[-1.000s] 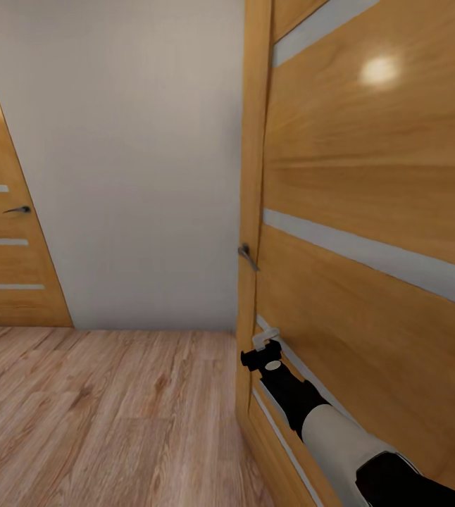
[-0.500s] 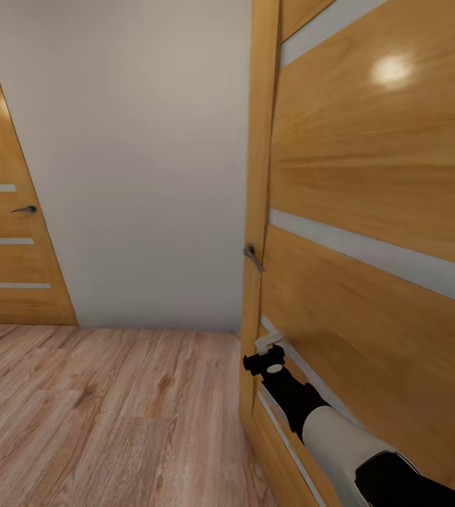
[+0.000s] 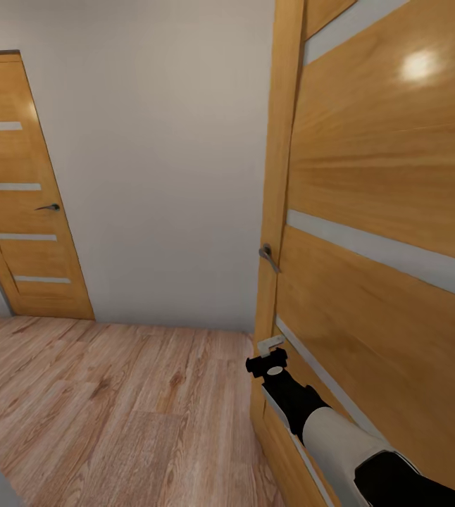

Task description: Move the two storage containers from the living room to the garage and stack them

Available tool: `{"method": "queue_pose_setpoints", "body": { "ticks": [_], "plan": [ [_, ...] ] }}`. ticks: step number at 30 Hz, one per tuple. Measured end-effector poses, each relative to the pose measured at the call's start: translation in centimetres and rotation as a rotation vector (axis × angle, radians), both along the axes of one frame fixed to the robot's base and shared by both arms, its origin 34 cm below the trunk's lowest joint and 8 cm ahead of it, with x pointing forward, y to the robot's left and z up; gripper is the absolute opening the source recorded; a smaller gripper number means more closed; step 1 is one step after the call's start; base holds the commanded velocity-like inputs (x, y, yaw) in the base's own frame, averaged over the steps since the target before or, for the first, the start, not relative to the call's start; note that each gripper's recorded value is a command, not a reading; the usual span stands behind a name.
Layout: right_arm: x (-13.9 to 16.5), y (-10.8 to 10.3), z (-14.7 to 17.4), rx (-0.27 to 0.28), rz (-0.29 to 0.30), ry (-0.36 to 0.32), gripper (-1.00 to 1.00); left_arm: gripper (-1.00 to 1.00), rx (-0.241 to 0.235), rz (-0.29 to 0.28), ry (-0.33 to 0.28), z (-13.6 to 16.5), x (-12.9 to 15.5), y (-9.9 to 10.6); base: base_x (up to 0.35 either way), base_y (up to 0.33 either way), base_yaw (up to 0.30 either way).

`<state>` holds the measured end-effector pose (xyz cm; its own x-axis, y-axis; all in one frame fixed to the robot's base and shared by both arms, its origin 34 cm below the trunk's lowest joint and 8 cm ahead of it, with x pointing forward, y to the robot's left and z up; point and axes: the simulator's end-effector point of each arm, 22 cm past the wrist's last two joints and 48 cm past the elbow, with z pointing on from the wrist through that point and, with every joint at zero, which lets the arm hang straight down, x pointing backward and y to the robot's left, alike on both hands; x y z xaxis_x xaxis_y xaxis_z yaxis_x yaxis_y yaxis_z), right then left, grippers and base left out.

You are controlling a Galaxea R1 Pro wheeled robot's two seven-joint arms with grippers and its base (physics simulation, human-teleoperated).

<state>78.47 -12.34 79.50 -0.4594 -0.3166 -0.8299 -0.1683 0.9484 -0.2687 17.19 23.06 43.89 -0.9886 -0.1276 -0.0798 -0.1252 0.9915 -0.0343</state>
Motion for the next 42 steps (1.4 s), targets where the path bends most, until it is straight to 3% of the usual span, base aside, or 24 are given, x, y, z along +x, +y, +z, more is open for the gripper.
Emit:
{"method": "queue_pose_setpoints", "body": {
  "ticks": [42],
  "plan": [
    [0.10, -0.61, 0.16, -0.014, -0.024, -0.011, 1.00, 1.00, 0.000, 0.003, 0.000, 0.00, 0.00, 0.01, 0.000, -0.023, 0.001]
  ]
}}
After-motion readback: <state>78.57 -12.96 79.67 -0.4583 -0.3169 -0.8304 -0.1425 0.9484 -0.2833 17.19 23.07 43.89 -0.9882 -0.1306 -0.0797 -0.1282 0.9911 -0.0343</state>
